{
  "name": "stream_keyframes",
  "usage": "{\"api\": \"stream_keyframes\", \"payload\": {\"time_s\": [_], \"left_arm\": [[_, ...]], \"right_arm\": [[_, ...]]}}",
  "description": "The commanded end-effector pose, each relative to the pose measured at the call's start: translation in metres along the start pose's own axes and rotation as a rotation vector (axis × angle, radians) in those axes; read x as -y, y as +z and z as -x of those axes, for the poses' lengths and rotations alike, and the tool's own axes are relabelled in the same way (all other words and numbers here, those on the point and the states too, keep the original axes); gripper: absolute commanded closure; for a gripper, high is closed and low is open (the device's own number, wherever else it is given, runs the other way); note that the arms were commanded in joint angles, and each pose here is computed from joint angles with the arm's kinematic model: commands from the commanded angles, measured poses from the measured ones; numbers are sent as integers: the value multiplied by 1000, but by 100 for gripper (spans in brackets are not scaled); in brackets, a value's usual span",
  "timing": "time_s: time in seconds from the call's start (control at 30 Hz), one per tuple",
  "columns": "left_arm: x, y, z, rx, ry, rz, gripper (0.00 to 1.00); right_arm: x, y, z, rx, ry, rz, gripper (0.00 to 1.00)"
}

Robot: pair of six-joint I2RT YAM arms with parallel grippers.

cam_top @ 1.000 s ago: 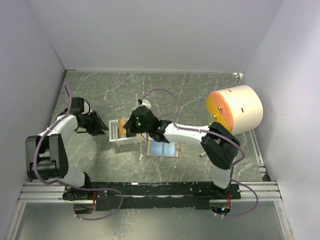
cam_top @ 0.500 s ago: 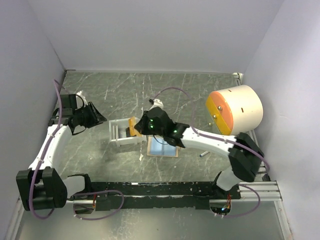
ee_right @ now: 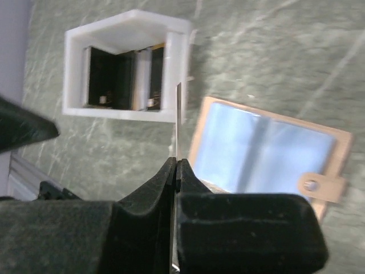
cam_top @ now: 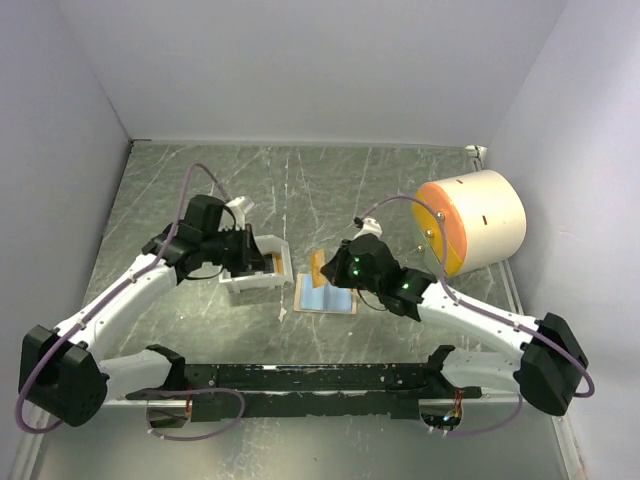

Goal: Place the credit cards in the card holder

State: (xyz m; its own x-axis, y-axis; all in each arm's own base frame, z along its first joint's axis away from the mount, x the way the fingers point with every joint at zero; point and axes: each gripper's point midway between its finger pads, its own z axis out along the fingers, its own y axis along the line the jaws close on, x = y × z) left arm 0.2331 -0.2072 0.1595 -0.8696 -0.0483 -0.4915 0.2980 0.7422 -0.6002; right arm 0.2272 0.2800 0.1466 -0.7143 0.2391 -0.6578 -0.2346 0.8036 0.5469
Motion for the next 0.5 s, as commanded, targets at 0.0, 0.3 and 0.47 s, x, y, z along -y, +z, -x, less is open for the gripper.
{"api": "stream_keyframes", "payload": {"time_s": [0.0, 0.3, 0.47], "left_arm": [[32, 11, 5, 18, 53, -36, 93], [50, 57, -33, -58, 147, 35, 93], [33, 82, -58, -96, 181, 120, 93]], "right_arm": [[37, -5, -4, -31, 46, -48, 100], [69, -3, -20, -68, 129, -1, 100], [77, 5, -34, -96, 168, 25, 100]]}}
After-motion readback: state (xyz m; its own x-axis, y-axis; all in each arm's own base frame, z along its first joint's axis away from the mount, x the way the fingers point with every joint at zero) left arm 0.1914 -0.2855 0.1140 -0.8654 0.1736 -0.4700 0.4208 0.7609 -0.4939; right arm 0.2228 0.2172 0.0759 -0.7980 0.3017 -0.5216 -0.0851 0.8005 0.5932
